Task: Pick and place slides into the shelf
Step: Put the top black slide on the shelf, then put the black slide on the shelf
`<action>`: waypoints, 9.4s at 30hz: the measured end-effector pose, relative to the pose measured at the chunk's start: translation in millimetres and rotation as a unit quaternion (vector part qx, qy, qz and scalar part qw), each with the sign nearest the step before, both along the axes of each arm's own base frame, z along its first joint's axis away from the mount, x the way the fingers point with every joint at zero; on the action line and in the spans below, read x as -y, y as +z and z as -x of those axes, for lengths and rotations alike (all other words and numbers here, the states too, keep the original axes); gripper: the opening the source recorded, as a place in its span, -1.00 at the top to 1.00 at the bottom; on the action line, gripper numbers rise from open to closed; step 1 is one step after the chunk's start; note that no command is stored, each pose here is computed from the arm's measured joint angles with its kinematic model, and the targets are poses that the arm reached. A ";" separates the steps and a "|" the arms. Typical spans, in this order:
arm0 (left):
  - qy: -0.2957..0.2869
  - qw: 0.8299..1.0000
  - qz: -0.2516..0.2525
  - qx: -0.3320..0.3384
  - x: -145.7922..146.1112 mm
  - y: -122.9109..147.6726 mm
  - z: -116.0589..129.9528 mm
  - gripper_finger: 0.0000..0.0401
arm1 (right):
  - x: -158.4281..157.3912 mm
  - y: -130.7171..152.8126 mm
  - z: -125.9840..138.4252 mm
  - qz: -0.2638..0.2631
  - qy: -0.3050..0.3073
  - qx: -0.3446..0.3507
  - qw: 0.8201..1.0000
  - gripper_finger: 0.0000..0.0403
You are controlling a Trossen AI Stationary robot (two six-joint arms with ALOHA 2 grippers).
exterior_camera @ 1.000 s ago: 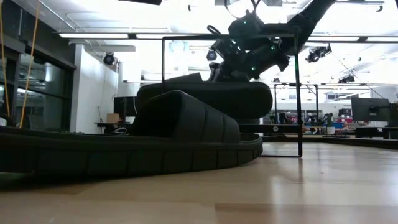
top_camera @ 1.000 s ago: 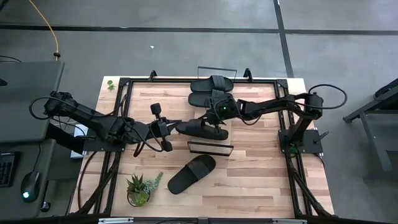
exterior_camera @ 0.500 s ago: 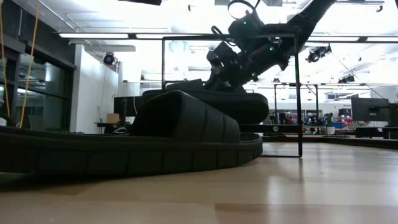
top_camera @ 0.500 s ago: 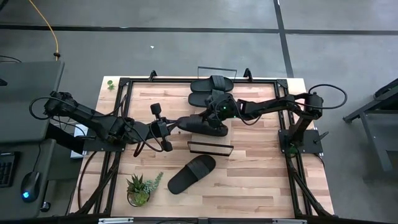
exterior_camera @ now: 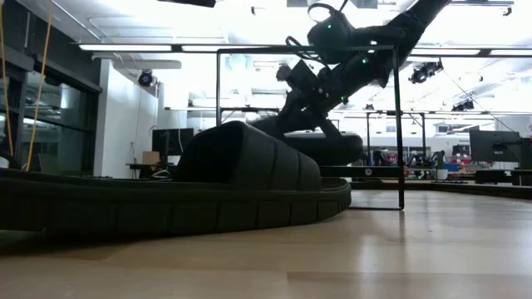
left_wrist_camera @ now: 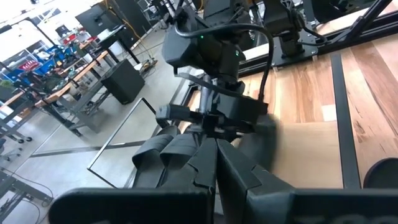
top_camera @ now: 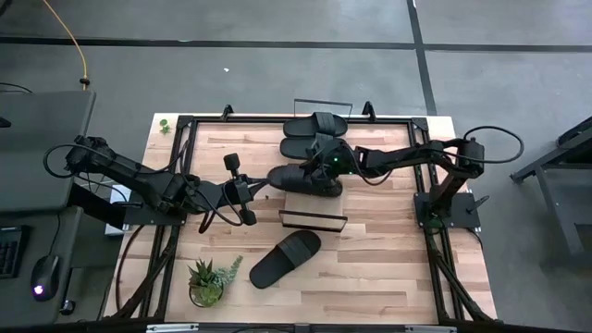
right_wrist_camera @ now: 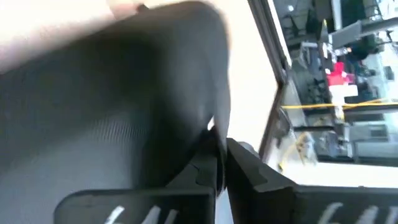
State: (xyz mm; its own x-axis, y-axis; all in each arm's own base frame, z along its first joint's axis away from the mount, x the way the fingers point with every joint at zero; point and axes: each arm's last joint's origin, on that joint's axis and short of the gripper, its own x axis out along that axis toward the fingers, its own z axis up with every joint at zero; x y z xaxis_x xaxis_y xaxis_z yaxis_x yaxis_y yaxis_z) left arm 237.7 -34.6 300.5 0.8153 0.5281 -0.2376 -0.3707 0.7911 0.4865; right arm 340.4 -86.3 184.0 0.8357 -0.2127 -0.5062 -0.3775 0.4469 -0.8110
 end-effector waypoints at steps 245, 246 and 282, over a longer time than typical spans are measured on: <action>-0.267 0.930 -0.096 -0.234 85.9 -156.3 -81.7 0.93 | -199.8 118.7 38.6 -0.434 -0.262 0.038 0.861 0.19; -0.267 0.930 -0.096 -0.233 85.9 -156.2 -81.8 0.95 | -199.8 118.7 38.6 -0.434 -0.262 0.038 0.861 0.19; -0.097 0.920 -0.247 -0.288 146.4 -84.9 -73.0 0.98 | -193.0 120.8 39.3 -0.368 -0.322 0.122 0.864 0.19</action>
State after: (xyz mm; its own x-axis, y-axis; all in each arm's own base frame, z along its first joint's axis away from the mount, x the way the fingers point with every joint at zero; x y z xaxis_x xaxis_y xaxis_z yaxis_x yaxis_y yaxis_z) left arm 310.6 -181.0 215.6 0.7197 0.5453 -0.4296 0.1859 0.4449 0.8761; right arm 301.1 106.6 304.7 0.7651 -0.3690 -0.5278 0.2829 0.9288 -0.2392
